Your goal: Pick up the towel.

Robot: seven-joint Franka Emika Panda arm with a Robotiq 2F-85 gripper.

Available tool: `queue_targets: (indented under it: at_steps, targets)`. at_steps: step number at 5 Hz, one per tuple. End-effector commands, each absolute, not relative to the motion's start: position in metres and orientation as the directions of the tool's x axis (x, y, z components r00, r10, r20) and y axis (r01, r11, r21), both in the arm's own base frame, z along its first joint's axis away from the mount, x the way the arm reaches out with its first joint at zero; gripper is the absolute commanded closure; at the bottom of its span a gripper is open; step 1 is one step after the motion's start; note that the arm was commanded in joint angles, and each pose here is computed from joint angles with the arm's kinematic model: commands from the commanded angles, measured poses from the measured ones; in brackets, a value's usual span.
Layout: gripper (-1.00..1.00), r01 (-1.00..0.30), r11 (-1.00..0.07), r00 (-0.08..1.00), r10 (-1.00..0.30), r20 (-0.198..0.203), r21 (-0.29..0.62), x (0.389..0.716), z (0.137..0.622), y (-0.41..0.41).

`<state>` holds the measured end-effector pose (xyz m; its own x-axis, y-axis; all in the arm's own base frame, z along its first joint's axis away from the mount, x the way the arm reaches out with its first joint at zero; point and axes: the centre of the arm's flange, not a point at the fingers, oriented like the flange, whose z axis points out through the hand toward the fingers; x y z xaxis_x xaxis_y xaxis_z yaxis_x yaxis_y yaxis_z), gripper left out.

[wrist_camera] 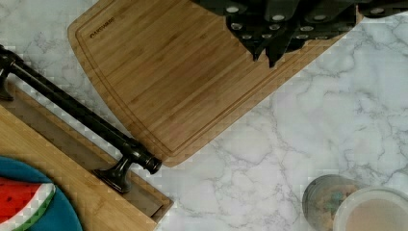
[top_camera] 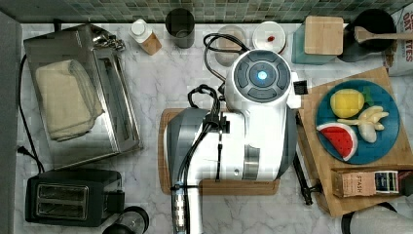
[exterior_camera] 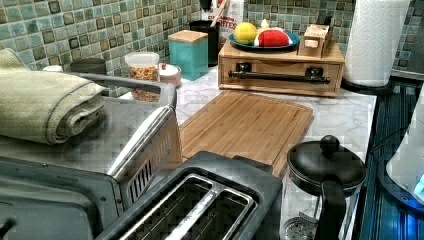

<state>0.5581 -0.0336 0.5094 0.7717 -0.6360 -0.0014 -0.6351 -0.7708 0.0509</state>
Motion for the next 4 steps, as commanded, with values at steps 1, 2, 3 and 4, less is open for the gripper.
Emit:
queue_targets:
  at_steps: [1, 2, 3, 4]
  targets:
    - [1.0, -0.634, -0.771, 0.773, -0.634, 0.011, 0.056, 0.558, 0.508, -0.036]
    - [1.0, -0.634, -0.771, 0.773, -0.634, 0.011, 0.056, 0.558, 0.508, -0.036]
    - [1.0, -0.606, -0.795, 0.794, -0.604, 0.064, 0.019, 0.578, 0.516, -0.024]
    - [1.0, -0.577, -0.815, 0.816, -0.577, 0.017, 0.05, 0.59, 0.533, -0.008]
